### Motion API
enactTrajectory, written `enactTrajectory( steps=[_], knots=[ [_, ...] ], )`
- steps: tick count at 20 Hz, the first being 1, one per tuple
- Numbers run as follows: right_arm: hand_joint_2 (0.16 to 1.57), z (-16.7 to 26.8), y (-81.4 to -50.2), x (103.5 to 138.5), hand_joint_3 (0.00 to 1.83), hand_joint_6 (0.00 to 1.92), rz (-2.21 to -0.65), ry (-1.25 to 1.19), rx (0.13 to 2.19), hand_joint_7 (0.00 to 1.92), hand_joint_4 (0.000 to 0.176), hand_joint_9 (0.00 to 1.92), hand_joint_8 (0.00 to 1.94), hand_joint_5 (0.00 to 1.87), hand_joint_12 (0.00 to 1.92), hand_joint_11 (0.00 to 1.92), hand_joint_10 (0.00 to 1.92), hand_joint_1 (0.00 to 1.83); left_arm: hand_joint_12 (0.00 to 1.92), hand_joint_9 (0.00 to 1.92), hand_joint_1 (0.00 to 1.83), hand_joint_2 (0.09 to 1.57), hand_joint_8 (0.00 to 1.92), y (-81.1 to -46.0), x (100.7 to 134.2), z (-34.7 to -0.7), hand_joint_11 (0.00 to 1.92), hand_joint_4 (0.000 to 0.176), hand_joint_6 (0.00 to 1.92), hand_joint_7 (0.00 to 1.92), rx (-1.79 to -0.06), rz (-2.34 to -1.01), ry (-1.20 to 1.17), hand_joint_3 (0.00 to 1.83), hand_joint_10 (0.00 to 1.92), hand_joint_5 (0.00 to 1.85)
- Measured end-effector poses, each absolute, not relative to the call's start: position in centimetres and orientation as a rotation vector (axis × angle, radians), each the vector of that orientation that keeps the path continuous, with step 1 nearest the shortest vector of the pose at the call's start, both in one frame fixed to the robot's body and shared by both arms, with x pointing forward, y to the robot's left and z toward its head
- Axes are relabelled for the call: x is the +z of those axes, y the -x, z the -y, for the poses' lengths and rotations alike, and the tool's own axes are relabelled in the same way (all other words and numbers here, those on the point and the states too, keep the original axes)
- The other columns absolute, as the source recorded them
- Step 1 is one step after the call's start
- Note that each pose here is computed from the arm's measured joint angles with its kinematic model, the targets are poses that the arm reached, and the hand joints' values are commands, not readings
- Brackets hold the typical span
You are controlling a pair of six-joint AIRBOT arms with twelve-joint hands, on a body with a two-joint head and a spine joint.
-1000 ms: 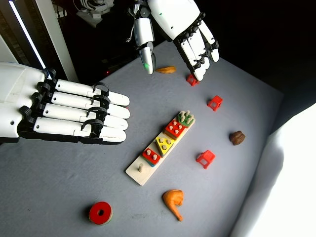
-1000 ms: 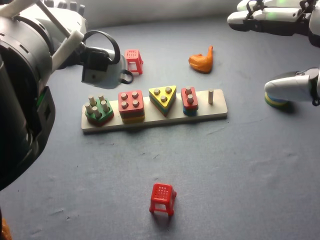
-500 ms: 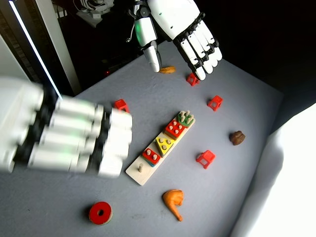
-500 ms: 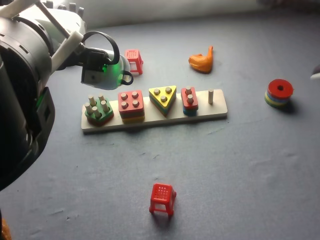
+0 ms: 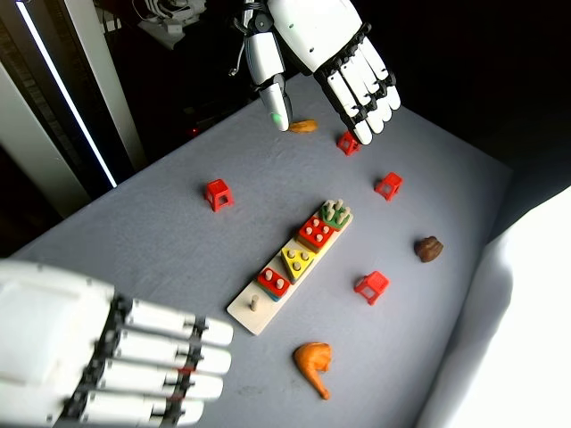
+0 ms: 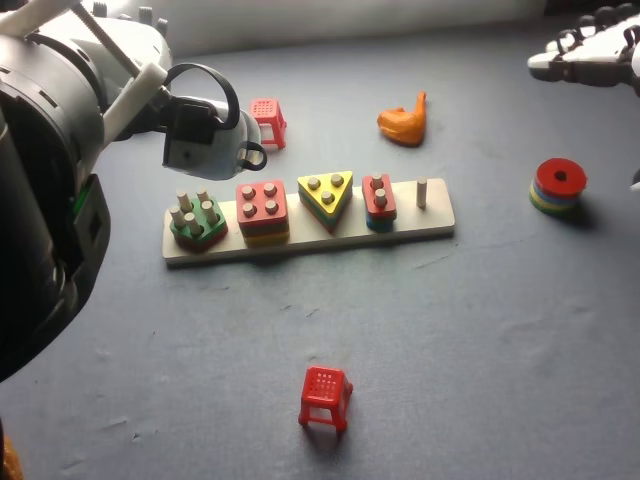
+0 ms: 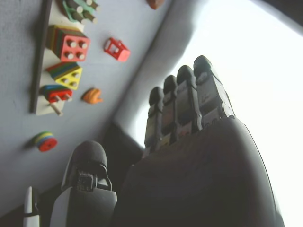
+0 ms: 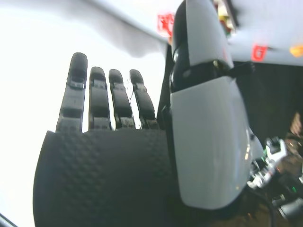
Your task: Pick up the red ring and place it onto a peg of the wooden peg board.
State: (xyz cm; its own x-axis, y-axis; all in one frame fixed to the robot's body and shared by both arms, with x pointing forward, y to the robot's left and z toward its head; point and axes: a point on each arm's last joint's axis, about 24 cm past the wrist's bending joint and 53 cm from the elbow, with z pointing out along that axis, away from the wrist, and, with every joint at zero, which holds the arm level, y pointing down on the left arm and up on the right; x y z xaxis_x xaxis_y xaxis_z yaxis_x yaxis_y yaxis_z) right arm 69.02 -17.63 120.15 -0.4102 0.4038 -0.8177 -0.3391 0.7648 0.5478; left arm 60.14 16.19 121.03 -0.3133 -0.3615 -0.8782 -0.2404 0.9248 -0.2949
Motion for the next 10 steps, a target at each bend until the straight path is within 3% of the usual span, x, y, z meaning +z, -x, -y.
enactTrajectory(
  steps=[3,6,10],
  knots=[
    [0.96,17.1,-69.8,118.5,0.0,0.01,-1.852,-0.05,0.804,0.09,0.0,0.09,0.01,0.11,0.55,0.0,0.01,1.26,0.08,0.09,0.0,1.32,0.01,-60.1,121.0,-16.1,0.04,0.0,0.01,0.11,-0.131,-1.91,0.438,0.0,0.01,0.11],
    [0.98,16.4,-70.6,117.3,0.0,0.01,-1.868,-0.043,0.803,0.14,0.0,0.11,0.01,0.15,0.59,0.0,0.01,1.27,0.27,0.14,0.0,1.33,0.0,-60.1,121.0,-16.2,0.0,0.0,0.0,0.16,-0.13,-1.91,0.439,0.0,0.0,0.15],
    [0.99,16.9,-71.8,115.5,0.0,0.0,-1.893,-0.047,0.766,0.14,0.0,0.12,0.0,0.15,0.6,0.0,0.0,1.29,0.1,0.07,0.0,1.33,0.0,-60.1,121.0,-16.2,0.0,0.0,0.0,0.11,-0.128,-1.909,0.44,0.0,0.0,0.11]
  ],
)
